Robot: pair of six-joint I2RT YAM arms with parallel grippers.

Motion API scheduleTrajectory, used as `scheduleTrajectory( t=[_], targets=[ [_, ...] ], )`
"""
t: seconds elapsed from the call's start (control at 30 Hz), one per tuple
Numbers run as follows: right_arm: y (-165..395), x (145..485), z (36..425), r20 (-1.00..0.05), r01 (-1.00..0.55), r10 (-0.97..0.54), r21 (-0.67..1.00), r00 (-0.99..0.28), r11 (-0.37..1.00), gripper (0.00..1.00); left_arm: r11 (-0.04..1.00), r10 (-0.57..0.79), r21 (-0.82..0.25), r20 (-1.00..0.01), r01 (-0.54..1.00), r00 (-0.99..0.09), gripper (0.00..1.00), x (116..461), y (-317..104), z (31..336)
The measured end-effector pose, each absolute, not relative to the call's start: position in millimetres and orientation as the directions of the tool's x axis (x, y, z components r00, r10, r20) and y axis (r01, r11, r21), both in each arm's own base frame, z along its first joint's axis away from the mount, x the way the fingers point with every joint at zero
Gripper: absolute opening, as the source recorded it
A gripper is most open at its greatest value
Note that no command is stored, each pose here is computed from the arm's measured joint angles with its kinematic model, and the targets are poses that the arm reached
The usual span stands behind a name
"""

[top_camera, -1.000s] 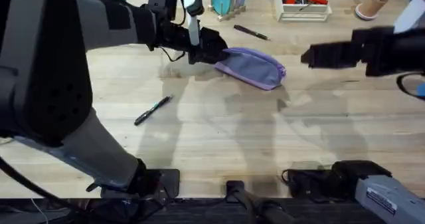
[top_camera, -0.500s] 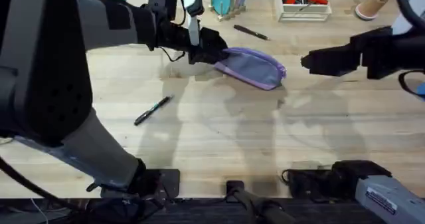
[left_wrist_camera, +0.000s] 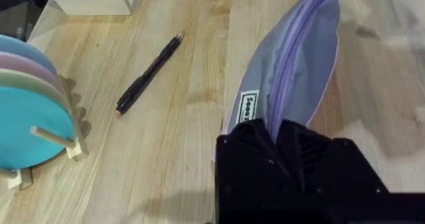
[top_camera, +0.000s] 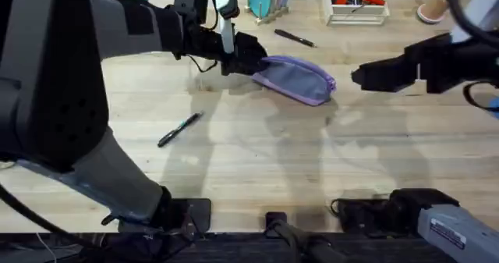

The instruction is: Unzip the bag, pick up the pens from the table one at a time and place them inside, then zip the bag closed.

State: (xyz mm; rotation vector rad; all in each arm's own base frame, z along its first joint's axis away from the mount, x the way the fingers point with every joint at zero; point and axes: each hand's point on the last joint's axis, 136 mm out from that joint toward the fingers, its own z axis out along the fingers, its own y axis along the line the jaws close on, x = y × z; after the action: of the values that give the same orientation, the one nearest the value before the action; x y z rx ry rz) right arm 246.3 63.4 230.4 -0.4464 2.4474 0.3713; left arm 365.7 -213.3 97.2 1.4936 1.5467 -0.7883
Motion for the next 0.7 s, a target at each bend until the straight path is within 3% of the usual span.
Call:
scheduleTrajectory(
  t=[0.7],
  targets=[
    [68, 274, 146, -0.385, -0.539, -0.442, 0.194, -0.81, 0.82, 0.996, 0.098, 0.472, 0.105, -0.88, 0.99, 0.047, 0.042, 366, -213, 97]
  ],
)
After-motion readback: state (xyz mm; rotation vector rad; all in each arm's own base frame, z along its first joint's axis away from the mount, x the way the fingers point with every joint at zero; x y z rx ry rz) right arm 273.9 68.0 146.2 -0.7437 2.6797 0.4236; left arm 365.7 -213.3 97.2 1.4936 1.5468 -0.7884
